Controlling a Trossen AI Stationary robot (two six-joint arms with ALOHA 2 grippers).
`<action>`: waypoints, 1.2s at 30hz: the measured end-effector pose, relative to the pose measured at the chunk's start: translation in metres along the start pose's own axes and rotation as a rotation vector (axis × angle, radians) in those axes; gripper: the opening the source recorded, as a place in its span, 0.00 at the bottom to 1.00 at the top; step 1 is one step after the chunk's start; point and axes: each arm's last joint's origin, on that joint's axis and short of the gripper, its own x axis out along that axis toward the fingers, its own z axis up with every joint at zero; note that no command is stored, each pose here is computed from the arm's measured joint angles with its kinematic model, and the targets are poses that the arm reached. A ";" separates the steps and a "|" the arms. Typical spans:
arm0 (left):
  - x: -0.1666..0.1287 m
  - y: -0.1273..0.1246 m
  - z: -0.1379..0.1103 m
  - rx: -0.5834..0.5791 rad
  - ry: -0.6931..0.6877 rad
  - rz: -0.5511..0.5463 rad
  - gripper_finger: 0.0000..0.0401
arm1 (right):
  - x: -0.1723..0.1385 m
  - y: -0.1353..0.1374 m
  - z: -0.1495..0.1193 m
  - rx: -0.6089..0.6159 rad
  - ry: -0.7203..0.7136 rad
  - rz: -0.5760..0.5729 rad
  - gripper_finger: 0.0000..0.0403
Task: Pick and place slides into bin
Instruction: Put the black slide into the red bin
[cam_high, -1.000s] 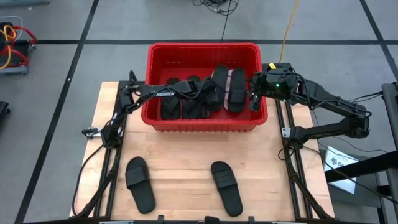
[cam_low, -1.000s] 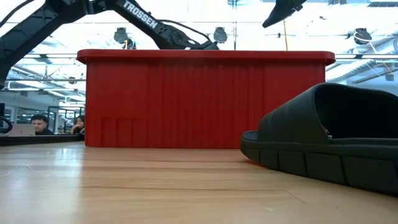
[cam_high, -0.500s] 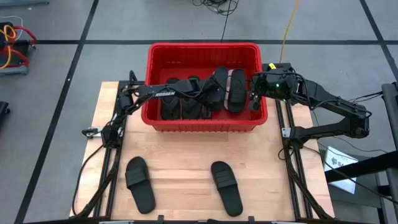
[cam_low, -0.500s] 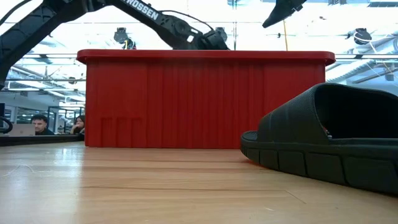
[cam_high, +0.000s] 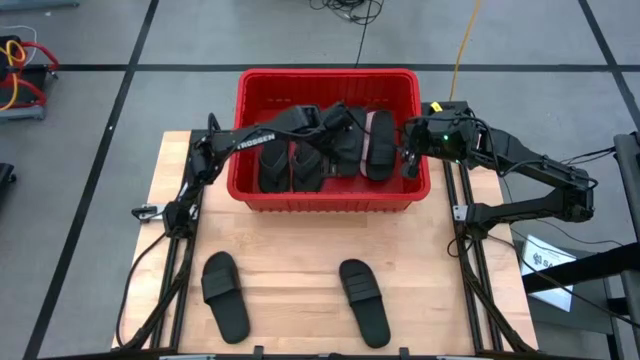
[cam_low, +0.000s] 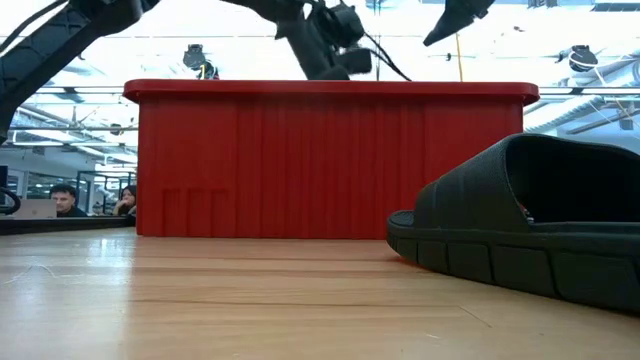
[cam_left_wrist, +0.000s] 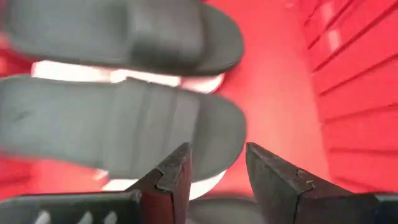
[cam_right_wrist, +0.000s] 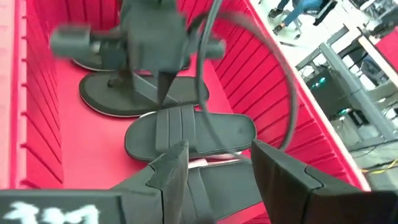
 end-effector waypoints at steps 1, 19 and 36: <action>-0.008 0.000 0.002 0.000 0.021 0.025 0.37 | 0.000 0.000 0.000 -0.018 0.000 0.000 0.41; -0.129 -0.083 0.006 -0.195 0.261 0.190 0.37 | -0.008 0.017 0.000 -0.171 -0.080 0.280 0.41; -0.196 -0.226 -0.032 -0.373 0.156 0.214 0.37 | -0.029 0.063 0.001 -0.236 -0.074 0.533 0.41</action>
